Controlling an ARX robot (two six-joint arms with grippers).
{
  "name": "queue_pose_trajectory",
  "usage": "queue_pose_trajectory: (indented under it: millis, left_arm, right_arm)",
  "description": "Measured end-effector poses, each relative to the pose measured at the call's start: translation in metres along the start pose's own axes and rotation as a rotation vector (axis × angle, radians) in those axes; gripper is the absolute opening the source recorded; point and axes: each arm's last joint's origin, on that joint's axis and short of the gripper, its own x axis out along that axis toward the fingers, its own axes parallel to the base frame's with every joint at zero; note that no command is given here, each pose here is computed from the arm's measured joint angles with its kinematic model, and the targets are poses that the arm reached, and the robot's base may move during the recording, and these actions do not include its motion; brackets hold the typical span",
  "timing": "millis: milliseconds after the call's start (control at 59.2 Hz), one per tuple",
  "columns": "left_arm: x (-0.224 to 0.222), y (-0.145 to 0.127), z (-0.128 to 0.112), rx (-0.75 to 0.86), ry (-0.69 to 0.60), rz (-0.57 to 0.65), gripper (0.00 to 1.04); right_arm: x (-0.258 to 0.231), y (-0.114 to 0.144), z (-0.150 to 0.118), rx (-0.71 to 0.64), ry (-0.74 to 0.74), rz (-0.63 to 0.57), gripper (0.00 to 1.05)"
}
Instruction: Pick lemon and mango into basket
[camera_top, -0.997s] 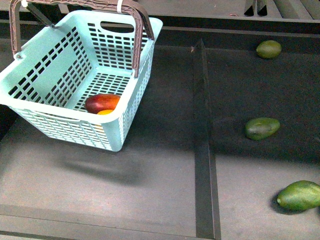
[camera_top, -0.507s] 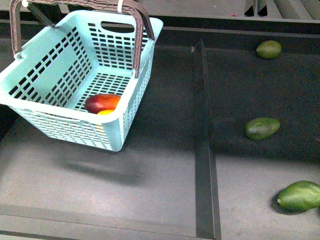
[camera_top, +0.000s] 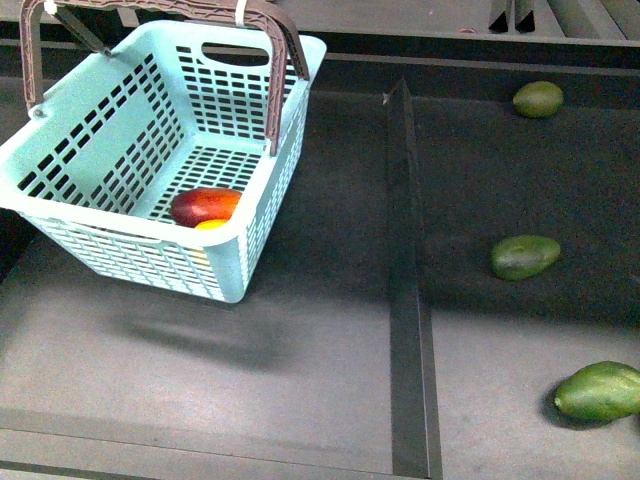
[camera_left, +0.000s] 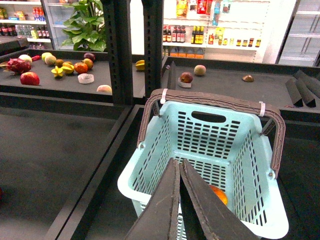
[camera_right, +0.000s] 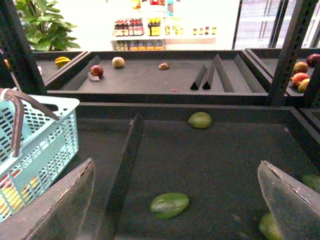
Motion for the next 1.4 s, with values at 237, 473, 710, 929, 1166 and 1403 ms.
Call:
queue_pose_trajectory:
  millis: [237, 473, 710, 929, 1166, 1403]
  left_arm:
    - [-0.009, 0.0, 0.002, 0.0, -0.005, 0.0, 0.04]
    - [-0.016, 0.0, 0.002, 0.0, -0.006, 0.0, 0.04]
    - [-0.021, 0.0, 0.001, 0.0, -0.005, 0.0, 0.04]
    - [-0.031, 0.0, -0.002, 0.0, -0.001, 0.0, 0.04]
    - [-0.031, 0.0, -0.002, 0.0, 0.0, 0.0, 0.04]
    - [-0.031, 0.0, -0.002, 0.0, 0.0, 0.0, 0.16]
  right_arm:
    - [0.0, 0.0, 0.0, 0.0, 0.0, 0.0, 0.96]
    - [0.0, 0.0, 0.0, 0.0, 0.0, 0.0, 0.96]
    - [0.0, 0.0, 0.0, 0.0, 0.0, 0.0, 0.96]
    - [0.0, 0.0, 0.0, 0.0, 0.0, 0.0, 0.96]
    - [0.0, 0.0, 0.0, 0.0, 0.0, 0.0, 0.96]
    - [0.0, 0.0, 0.0, 0.0, 0.0, 0.0, 0.96]
